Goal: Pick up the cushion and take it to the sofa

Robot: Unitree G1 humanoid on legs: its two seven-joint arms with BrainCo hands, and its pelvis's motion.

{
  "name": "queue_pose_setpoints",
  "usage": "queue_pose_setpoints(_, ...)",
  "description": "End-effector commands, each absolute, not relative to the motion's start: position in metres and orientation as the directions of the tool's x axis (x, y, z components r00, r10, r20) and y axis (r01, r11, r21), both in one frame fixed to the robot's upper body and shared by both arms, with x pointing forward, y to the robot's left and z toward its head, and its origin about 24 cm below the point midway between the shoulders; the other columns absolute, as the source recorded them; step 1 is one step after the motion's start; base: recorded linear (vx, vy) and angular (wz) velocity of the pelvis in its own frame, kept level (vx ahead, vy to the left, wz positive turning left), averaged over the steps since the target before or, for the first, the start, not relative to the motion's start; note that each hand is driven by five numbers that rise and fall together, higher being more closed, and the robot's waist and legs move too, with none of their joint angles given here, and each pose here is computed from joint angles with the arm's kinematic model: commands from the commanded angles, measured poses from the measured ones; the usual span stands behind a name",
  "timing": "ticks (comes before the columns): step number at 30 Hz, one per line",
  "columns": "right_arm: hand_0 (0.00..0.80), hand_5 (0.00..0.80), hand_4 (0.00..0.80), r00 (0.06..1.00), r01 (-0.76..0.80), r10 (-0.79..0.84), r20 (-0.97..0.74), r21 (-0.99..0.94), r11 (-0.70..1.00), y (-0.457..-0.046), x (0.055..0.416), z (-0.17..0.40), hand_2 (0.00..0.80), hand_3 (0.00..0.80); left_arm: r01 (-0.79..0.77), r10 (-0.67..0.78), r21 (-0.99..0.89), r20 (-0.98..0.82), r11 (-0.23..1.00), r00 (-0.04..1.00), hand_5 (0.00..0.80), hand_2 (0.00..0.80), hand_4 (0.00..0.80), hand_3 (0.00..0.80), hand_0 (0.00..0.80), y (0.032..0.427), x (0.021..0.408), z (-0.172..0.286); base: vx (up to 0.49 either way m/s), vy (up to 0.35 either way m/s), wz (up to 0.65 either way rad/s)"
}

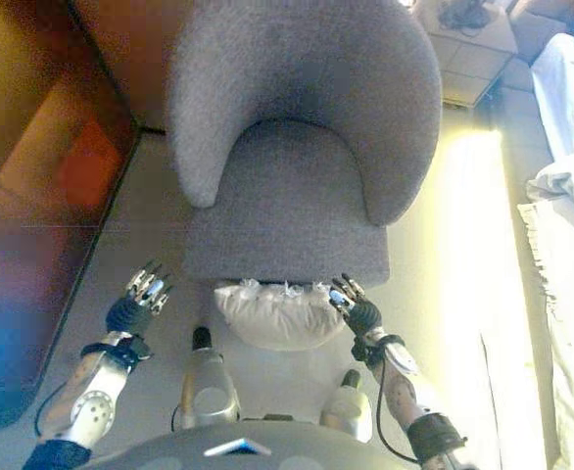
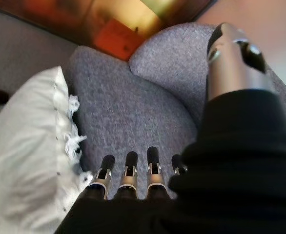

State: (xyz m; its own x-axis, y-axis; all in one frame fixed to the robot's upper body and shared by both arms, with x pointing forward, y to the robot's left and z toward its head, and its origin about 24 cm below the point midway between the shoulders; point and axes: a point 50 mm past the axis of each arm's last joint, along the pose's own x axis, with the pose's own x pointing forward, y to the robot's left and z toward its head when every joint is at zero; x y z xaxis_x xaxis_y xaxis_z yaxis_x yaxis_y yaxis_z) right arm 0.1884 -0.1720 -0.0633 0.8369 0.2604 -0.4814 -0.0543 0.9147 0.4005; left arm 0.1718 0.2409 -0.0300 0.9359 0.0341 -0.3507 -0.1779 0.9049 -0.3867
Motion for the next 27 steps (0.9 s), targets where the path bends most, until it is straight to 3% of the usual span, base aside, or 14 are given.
queue_pose_setpoints(1,0.000,0.000,0.000,0.876,-0.087,0.211,-0.434,0.289,0.953,-0.178,0.211,-0.050,0.000,0.000,-0.206,0.027,-0.478,-0.356,0.854,0.934,0.000,0.000,0.000,0.000,0.000,0.235,0.179,-0.034,0.065,-0.092,-0.05)
queue_pose_setpoints(6,0.000,0.000,0.000,0.889,0.097,-0.006,-0.457,0.174,0.980,-0.196,0.225,-0.056,0.000,0.000,-0.123,-0.050,-0.411,-0.385,0.904,0.921,0.000,0.000,0.000,0.000,0.000,0.219,0.193,-0.042,-0.016,0.008,0.11)
queue_pose_setpoints(14,0.000,0.000,0.000,0.898,0.205,-0.148,-0.414,0.095,0.974,-0.217,0.257,-0.045,0.000,0.000,-0.015,-0.069,-0.251,-0.323,0.968,0.944,0.000,0.000,0.000,0.000,0.000,0.210,0.231,-0.026,-0.119,-0.026,-0.04)
queue_pose_setpoints(20,0.000,0.000,0.000,0.948,0.191,-0.189,-0.256,-0.015,0.981,-0.214,0.307,0.003,0.000,0.000,-0.064,0.037,-0.148,-0.177,0.987,0.983,0.000,0.000,0.000,0.000,0.000,0.204,0.271,0.003,-0.231,0.018,-0.09)
queue_pose_setpoints(27,0.000,0.000,0.000,0.940,0.293,-0.298,-0.163,-0.054,0.955,-0.233,0.324,0.033,0.000,0.000,-0.141,0.134,-0.053,-0.124,0.989,0.983,0.000,0.000,0.000,0.000,0.000,0.213,0.291,0.015,-0.123,-0.045,0.02)
